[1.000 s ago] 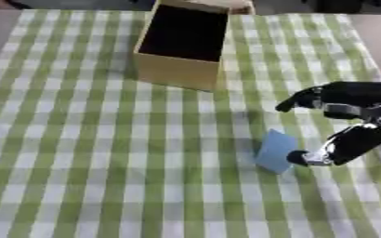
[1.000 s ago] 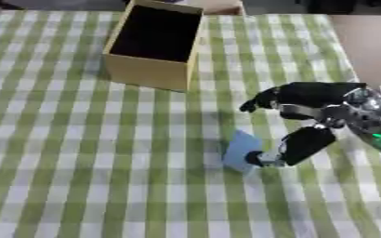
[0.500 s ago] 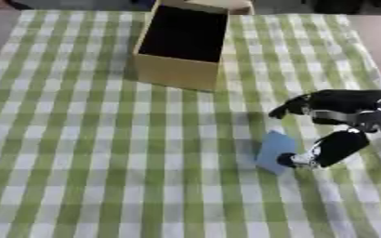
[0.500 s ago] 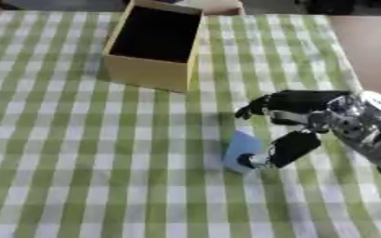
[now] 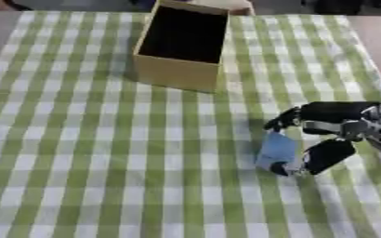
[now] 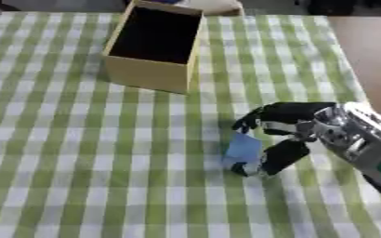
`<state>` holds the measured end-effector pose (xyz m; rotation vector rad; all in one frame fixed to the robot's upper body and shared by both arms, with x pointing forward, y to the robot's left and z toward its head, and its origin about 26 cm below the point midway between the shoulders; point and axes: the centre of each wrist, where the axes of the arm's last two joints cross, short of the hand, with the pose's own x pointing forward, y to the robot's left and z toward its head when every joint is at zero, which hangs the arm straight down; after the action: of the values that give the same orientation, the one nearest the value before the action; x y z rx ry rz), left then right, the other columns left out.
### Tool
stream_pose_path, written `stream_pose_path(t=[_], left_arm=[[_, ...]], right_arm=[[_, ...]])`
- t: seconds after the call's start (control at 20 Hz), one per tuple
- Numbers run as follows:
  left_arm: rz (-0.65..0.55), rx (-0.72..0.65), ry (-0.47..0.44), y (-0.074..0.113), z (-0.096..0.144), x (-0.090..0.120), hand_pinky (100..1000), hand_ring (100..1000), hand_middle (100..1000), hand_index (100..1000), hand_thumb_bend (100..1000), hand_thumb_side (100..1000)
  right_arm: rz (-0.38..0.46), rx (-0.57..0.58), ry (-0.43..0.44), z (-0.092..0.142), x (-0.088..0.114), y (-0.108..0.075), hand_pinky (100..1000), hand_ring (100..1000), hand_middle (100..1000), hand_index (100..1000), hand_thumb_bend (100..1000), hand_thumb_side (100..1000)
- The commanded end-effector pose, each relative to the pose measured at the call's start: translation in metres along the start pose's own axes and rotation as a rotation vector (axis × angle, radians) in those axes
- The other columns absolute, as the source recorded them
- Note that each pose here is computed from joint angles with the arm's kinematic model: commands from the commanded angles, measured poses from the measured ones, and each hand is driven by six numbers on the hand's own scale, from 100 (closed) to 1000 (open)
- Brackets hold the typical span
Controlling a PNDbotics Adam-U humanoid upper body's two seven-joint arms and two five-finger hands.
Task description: Pick up objects on the table and place them in the box.
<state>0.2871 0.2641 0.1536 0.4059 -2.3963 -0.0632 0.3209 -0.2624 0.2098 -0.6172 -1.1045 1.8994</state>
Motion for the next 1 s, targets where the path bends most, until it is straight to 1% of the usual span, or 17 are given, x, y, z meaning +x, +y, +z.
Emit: stream_pose_path(t=[0.05, 0.1, 0.15, 0.2, 0.3, 0.45, 0.6, 0.85, 1.0], left_arm=[[0.006, -0.001, -0.028, 0.001, -0.005, 0.006, 619, 614, 626, 685, 164, 689], [0.006, -0.001, -0.028, 0.001, -0.005, 0.006, 619, 614, 626, 685, 165, 690], [0.007, -0.002, -0.029, 0.0, -0.005, 0.006, 619, 614, 626, 685, 164, 690], [0.008, -0.003, -0.029, 0.0, -0.005, 0.006, 619, 614, 627, 685, 163, 690], [0.009, -0.004, -0.028, 0.0, -0.005, 0.006, 619, 614, 627, 685, 162, 691], [0.01, -0.008, -0.028, 0.0, -0.005, 0.006, 619, 614, 627, 685, 161, 693], [0.009, -0.01, -0.027, 0.0, -0.005, 0.006, 619, 614, 627, 685, 161, 694], [0.008, -0.013, -0.026, 0.0, -0.005, 0.006, 619, 614, 626, 685, 161, 694], [0.006, -0.015, -0.026, 0.001, -0.005, 0.006, 619, 614, 625, 685, 161, 695]], right_arm=[[0.041, -0.023, 0.029, 0.003, -0.002, -0.007, 796, 780, 719, 921, 413, 716], [0.045, -0.025, 0.036, 0.002, -0.002, -0.006, 775, 750, 683, 899, 398, 675], [0.044, -0.026, 0.043, 0.001, -0.003, -0.005, 759, 736, 668, 890, 382, 654], [0.039, -0.026, 0.049, 0.0, -0.003, -0.004, 726, 695, 634, 868, 342, 602], [0.018, -0.031, 0.057, -0.002, -0.004, -0.003, 682, 659, 610, 838, 293, 553], [-0.023, -0.044, 0.051, -0.003, -0.003, -0.002, 651, 638, 592, 812, 219, 553], [-0.055, -0.064, 0.032, -0.002, 0.001, -0.003, 620, 617, 569, 783, 110, 550], [-0.104, -0.1, 0.003, 0.006, 0.009, -0.01, 585, 598, 547, 756, 100, 546], [-0.11, -0.139, -0.018, 0.017, 0.016, -0.021, 594, 603, 553, 764, 100, 552]])
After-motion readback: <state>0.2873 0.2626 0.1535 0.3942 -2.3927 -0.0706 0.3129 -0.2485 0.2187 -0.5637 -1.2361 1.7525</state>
